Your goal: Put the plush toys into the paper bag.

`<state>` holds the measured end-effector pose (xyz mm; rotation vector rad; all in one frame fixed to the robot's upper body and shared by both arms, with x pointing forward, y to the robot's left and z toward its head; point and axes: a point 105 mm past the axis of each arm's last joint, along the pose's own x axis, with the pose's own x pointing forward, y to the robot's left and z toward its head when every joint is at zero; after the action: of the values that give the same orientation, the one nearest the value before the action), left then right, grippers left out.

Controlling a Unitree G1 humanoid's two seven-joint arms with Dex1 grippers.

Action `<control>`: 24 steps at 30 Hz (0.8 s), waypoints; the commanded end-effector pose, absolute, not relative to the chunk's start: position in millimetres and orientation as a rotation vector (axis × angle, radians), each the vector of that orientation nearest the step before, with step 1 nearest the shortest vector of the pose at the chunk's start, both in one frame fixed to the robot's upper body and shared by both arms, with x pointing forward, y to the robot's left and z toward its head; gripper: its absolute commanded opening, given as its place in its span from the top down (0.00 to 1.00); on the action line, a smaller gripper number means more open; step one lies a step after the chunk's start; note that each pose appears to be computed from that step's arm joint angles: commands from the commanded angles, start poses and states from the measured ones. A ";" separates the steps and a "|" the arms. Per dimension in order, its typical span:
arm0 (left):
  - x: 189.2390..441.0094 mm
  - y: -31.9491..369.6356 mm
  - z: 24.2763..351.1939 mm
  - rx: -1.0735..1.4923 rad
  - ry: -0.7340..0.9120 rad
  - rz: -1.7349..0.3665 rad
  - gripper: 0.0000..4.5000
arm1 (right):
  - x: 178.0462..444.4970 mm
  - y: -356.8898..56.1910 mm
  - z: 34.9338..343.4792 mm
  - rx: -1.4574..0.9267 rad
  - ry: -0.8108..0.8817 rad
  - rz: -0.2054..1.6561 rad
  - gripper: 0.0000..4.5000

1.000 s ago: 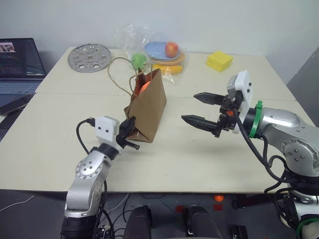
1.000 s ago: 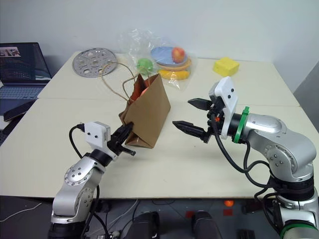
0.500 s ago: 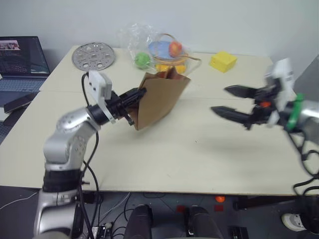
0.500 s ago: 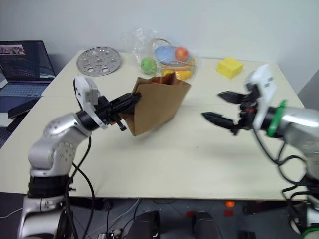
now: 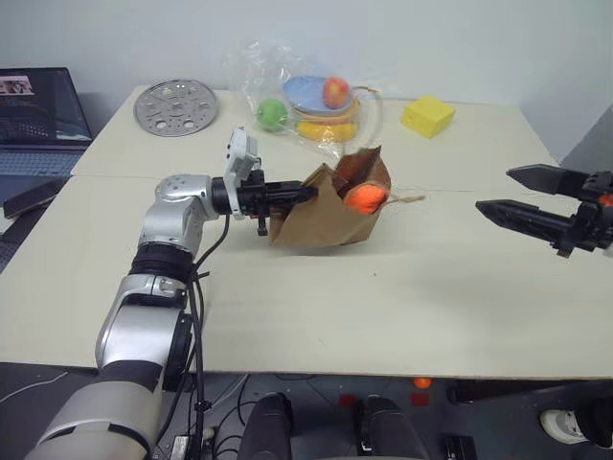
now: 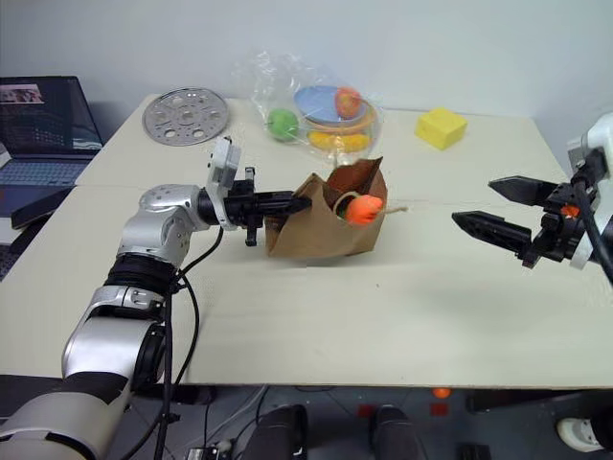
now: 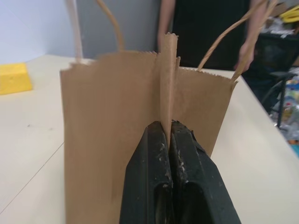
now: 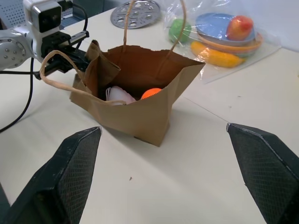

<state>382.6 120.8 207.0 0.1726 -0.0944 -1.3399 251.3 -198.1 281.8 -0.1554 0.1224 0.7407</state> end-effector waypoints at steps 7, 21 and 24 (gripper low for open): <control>375.0 171.1 208.2 0.168 -0.131 -1.097 0.99 | 255.1 -189.3 286.1 -0.150 0.053 0.756 0.00; 360.7 157.8 190.5 0.178 -0.135 -1.021 0.53 | 279.3 -172.1 279.7 -0.142 0.029 0.838 0.00; 363.4 148.9 183.7 0.177 -0.142 -1.015 0.32 | 280.9 -172.3 280.6 -0.147 0.020 0.833 0.00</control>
<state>362.7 156.2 175.4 0.1484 -0.0959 -1.0083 282.7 -173.9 269.7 -0.1238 0.0749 0.8265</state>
